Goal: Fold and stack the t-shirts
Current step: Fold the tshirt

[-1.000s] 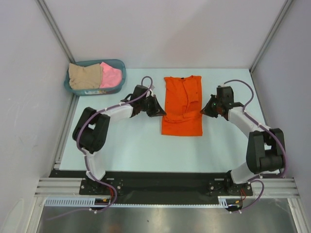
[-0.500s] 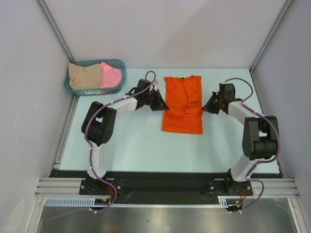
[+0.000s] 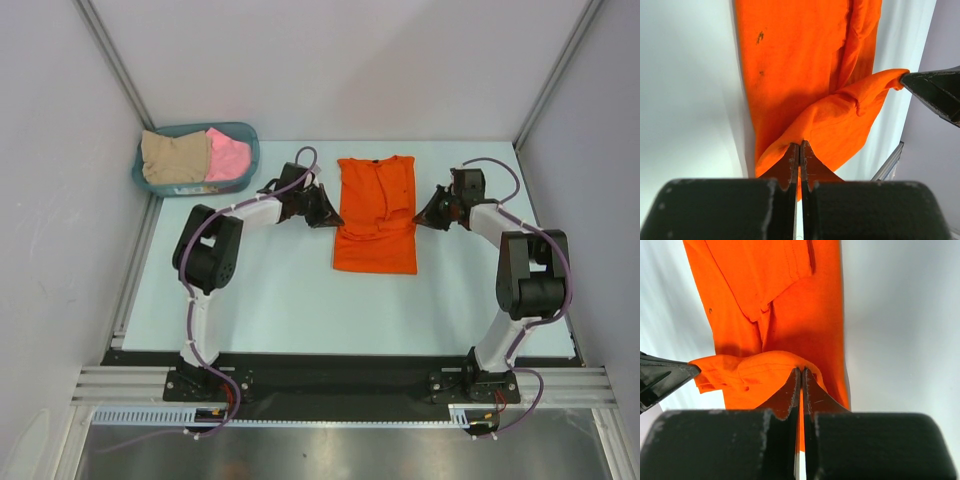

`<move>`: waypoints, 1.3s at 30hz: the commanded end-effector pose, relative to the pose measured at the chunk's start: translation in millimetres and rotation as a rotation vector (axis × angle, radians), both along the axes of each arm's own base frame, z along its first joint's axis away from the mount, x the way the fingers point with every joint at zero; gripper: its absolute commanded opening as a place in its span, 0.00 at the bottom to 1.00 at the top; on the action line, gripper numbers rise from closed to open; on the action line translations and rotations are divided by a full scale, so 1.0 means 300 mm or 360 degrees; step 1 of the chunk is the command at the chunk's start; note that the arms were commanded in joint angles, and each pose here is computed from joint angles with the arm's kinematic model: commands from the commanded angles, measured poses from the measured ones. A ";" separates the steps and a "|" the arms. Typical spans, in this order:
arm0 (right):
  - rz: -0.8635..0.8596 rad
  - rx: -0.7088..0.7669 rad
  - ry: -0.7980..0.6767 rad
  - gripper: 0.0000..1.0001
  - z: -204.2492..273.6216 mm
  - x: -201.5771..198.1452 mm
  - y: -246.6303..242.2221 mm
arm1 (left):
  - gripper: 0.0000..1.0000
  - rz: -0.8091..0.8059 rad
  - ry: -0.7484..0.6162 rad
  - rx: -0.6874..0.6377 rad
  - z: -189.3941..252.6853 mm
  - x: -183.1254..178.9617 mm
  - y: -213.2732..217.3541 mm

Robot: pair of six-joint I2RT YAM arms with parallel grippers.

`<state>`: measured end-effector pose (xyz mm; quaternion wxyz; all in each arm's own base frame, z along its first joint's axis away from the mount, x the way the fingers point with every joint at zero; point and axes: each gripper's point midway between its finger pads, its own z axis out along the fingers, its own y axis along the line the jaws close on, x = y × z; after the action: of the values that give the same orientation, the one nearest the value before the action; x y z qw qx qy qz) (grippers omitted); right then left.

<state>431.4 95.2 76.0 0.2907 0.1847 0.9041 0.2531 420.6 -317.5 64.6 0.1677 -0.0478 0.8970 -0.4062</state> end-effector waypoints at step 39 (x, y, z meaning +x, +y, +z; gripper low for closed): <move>0.0336 -0.0596 -0.0113 0.48 0.025 -0.183 0.315 | 0.40 -0.0035 -0.0378 0.0285 0.193 -0.364 0.142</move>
<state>370.4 191.3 108.5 0.3295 0.0122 0.9306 0.1588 331.0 -270.5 109.7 0.2521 0.0102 0.9154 -0.3137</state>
